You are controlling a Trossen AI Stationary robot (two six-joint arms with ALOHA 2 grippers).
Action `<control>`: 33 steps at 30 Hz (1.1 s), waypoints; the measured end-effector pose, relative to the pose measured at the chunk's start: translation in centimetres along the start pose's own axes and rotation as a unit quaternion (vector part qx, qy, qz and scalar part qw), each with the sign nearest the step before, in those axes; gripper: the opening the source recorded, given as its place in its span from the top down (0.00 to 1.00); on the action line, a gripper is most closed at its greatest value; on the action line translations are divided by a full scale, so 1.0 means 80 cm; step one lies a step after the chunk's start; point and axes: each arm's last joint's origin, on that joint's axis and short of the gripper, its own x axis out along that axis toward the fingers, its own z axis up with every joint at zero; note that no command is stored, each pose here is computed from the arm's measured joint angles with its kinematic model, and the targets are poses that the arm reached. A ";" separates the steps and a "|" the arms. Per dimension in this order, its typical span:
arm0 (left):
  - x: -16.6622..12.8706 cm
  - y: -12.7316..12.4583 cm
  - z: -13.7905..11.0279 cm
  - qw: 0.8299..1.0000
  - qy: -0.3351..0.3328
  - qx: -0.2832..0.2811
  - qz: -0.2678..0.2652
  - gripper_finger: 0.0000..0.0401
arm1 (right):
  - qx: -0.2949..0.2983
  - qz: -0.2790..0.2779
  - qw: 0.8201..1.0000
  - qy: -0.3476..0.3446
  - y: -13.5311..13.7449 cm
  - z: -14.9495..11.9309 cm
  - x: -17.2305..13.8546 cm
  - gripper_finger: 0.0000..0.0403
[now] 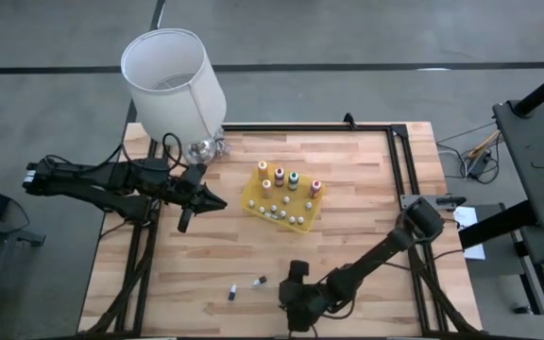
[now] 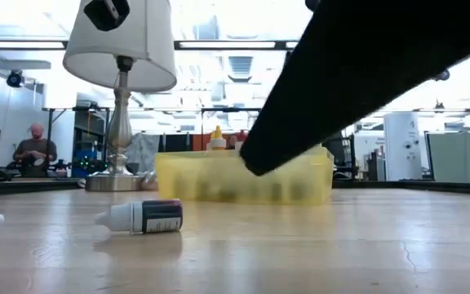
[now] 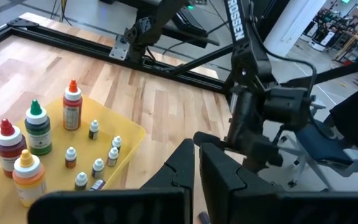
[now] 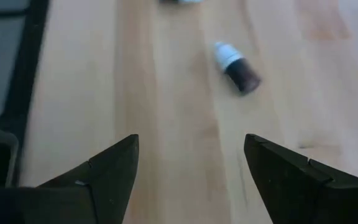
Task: Pick & Place food coloring
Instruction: Put the small orange food coloring bottle into the yellow bin
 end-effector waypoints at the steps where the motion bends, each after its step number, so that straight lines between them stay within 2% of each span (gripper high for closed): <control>1: 0.000 0.000 0.000 1.000 0.000 0.002 0.000 1.00 | -0.005 0.010 1.000 0.004 -0.001 0.002 -0.002 0.29; 5: 0.000 0.000 0.000 1.000 -0.001 0.009 0.000 1.00 | -0.021 0.020 1.000 -0.006 -0.005 0.010 -0.012 0.31; 9: 0.000 0.000 0.001 1.000 -0.003 0.010 -0.001 1.00 | -0.027 0.013 1.000 0.003 -0.017 -0.003 -0.001 0.33; 13: 0.000 0.000 0.000 1.000 -0.002 0.010 -0.001 1.00 | -0.022 0.038 0.999 -0.013 -0.028 -0.013 0.011 0.34; 21: 0.000 0.000 0.000 1.000 -0.002 0.010 -0.001 1.00 | -0.033 0.052 0.998 -0.035 -0.059 -0.025 0.031 0.35; 33: 0.000 0.000 0.000 1.000 -0.001 0.010 0.000 1.00 | -0.025 0.099 0.985 -0.141 -0.095 -0.039 0.043 0.36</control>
